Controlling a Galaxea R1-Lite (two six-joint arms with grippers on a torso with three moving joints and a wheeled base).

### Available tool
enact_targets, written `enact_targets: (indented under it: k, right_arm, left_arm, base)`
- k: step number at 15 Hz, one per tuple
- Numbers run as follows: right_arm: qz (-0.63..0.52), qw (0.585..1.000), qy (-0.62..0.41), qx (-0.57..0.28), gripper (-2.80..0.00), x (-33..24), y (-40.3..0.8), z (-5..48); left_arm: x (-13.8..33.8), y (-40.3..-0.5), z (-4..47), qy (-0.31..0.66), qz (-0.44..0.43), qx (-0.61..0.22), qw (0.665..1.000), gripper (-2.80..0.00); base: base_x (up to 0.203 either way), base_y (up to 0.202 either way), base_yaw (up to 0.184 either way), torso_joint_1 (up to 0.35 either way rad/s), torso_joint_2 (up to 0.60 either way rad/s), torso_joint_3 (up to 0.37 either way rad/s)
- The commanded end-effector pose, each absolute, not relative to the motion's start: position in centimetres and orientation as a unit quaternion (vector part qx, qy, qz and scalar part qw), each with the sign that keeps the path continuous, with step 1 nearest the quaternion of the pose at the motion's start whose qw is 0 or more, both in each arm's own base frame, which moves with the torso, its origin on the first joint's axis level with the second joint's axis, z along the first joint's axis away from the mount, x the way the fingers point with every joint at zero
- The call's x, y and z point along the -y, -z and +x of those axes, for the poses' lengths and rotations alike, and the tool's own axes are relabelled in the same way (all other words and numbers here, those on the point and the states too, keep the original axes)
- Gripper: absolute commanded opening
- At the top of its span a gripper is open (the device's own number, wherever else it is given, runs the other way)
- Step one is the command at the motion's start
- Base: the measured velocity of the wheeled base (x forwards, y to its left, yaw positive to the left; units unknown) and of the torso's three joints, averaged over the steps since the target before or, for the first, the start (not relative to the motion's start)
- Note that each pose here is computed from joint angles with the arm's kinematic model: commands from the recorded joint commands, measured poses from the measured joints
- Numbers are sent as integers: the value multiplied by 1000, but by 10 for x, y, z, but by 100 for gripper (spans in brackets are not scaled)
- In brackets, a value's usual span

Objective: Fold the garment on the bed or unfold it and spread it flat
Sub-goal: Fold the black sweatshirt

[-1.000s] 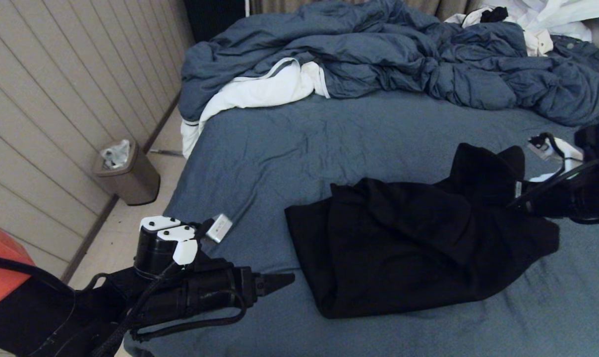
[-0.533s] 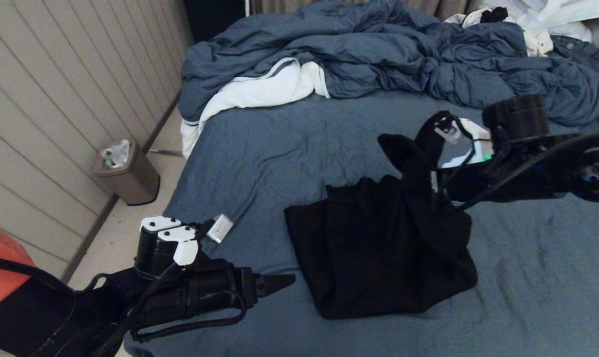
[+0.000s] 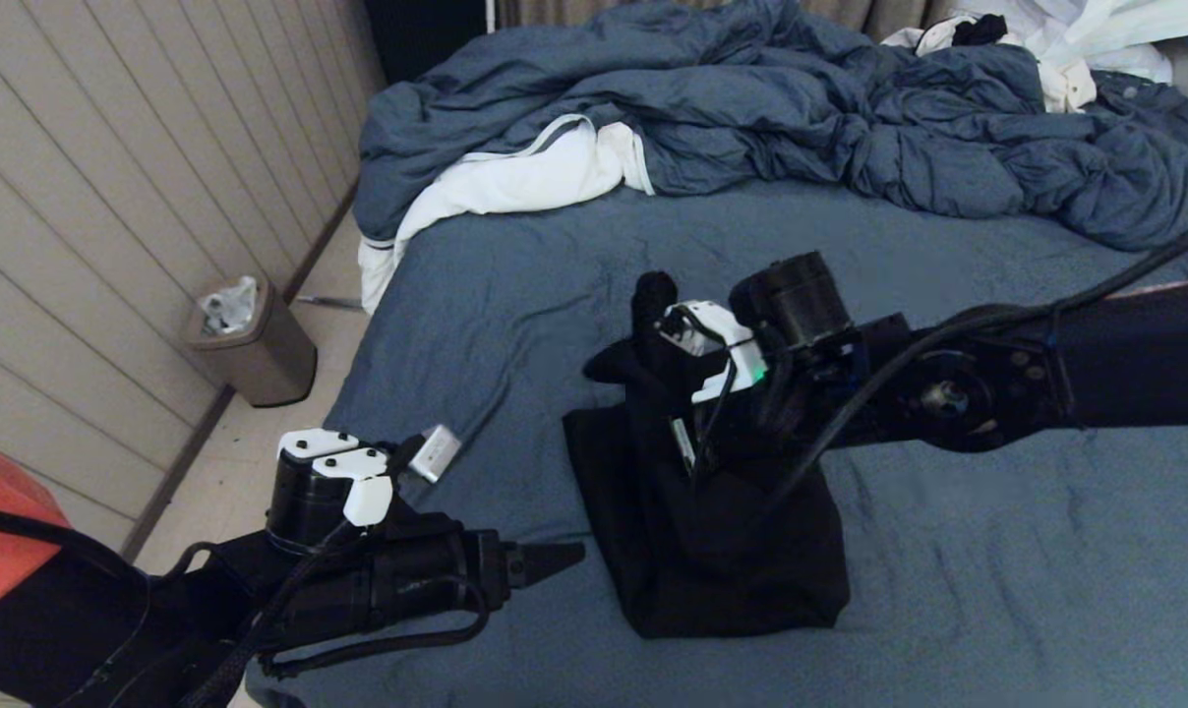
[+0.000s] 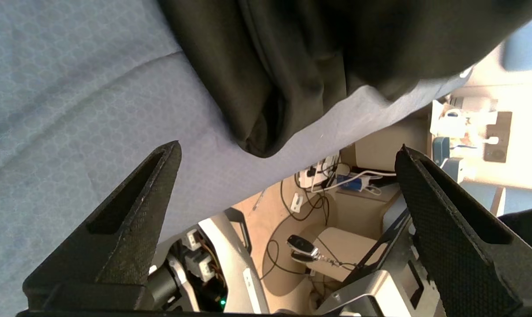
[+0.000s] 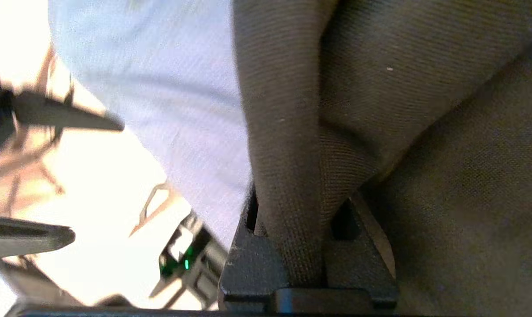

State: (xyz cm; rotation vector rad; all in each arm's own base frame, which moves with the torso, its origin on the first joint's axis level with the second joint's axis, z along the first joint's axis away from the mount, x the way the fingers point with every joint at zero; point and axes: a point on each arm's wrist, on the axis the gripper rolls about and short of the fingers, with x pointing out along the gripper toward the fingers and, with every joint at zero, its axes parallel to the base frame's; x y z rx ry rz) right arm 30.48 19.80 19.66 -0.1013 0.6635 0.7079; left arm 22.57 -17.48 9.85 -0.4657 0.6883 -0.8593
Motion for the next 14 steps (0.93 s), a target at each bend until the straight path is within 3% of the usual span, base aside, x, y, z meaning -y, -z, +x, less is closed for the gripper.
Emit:
enact_targets:
  k: [1, 6, 14]
  right_arm:
    - [-63, 867, -356, -343, -280, -216, -177, 303]
    - [-89, 846, -379, -363, -280, -236, -157, 296]
    - [-108, 860, -339, -365, -280, -235, -152, 296]
  left_arm:
    - [175, -100, 225, 407, -221, -321, 826, 0]
    - [175, -100, 223, 410, -220, -322, 825, 0]
    - [175, -101, 222, 410, -221, -321, 824, 0]
  base:
    - [0, 0, 0, 0, 0, 0]
    - [0, 0, 0, 0, 0, 0]
    - [0, 0, 0, 0, 0, 0]
